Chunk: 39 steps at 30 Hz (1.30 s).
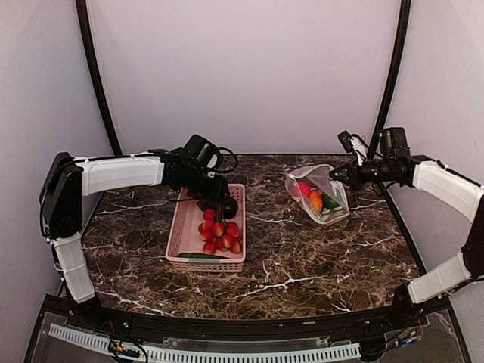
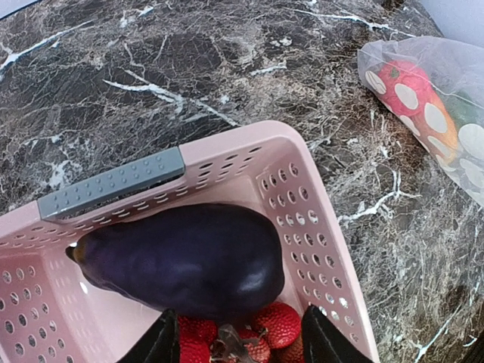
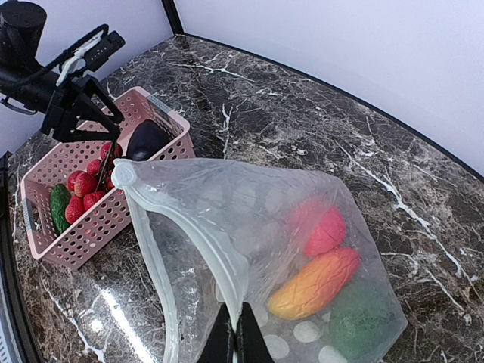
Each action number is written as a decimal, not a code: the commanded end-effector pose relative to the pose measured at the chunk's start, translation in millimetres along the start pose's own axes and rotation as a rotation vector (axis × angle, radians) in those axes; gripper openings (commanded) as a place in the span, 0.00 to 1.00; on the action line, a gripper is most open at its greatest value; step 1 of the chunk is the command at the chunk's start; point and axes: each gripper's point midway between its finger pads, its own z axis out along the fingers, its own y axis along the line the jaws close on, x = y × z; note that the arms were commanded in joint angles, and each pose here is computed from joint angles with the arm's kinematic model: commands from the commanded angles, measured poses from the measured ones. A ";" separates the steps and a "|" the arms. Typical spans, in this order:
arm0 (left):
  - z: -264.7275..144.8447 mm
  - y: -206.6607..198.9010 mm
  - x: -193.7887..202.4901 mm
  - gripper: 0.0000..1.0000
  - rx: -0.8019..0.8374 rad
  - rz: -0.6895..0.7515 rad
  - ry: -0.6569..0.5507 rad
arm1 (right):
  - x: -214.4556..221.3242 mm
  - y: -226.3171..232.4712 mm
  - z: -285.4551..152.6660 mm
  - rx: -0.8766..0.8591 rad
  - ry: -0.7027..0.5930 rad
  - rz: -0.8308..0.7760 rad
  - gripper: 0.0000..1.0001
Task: Place the food in the zip-top bag and seal the zipper
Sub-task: Pick up the fake fruit from the bin.
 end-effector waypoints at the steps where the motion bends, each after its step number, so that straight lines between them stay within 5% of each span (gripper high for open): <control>1: 7.6 4.7 8.2 0.52 -0.010 -0.060 0.025 | -1.5 1.5 -2.8 -0.004 -0.013 -0.010 0.00; 30: 17.6 -0.2 43.7 0.33 0.052 0.004 0.151 | -1.4 2.0 -3.1 -0.006 -0.011 -0.011 0.00; 39: 5.9 -7.3 35.0 0.14 0.078 0.018 0.136 | -5.7 2.0 -6.0 0.002 -0.014 -0.015 0.00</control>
